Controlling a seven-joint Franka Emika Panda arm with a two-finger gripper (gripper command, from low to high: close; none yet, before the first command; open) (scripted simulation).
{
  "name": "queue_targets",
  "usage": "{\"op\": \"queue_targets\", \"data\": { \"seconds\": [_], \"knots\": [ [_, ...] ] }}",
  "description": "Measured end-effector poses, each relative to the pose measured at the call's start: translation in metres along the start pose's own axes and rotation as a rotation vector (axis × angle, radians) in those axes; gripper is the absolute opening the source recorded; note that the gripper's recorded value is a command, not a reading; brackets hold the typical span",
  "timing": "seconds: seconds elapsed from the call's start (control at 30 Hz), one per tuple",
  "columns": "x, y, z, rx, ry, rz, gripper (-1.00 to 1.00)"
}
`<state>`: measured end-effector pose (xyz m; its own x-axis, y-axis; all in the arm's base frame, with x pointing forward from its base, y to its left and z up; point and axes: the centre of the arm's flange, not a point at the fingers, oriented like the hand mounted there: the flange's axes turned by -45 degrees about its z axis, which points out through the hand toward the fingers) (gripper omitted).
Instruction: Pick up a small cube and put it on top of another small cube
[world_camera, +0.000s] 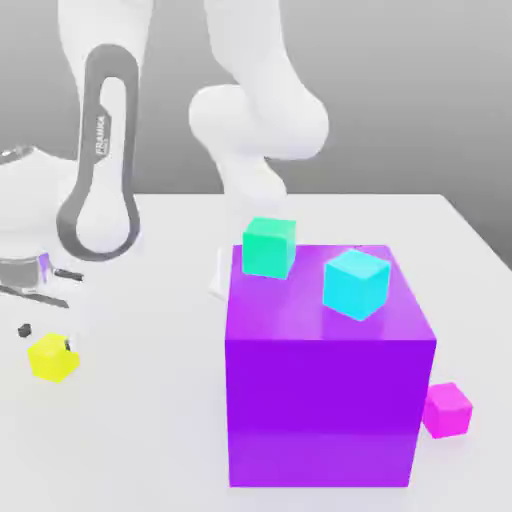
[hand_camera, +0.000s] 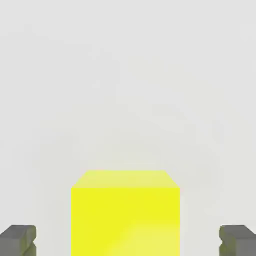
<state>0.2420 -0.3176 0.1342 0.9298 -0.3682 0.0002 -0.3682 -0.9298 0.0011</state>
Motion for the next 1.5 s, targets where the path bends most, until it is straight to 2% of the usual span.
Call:
{"op": "queue_targets", "data": {
  "seconds": [0.23, 0.47, 0.67, 0.87, 1.07, 1.27, 1.4, 1.43, 1.5],
  "knots": [
    [0.000, 0.000, 0.001, 0.002, -0.001, 0.000, -1.00],
    [0.004, -0.007, -0.063, 0.003, 0.000, -0.001, -1.00],
    [0.041, -0.084, -0.134, 0.004, 0.000, -0.009, -1.00],
    [0.045, -0.172, -0.206, 0.007, 0.001, -0.012, -1.00],
    [0.013, -0.258, -0.273, 0.009, 0.000, -0.022, -1.00],
    [-0.051, -0.326, -0.332, 0.008, -0.001, -0.034, -1.00],
    [-0.062, -0.335, -0.295, 0.007, -0.002, -0.036, -1.00],
    [-0.063, -0.335, -0.283, 0.007, -0.002, -0.037, 1.00],
    [-0.063, -0.335, -0.283, 0.007, -0.002, -0.037, 1.00]
  ]
}}
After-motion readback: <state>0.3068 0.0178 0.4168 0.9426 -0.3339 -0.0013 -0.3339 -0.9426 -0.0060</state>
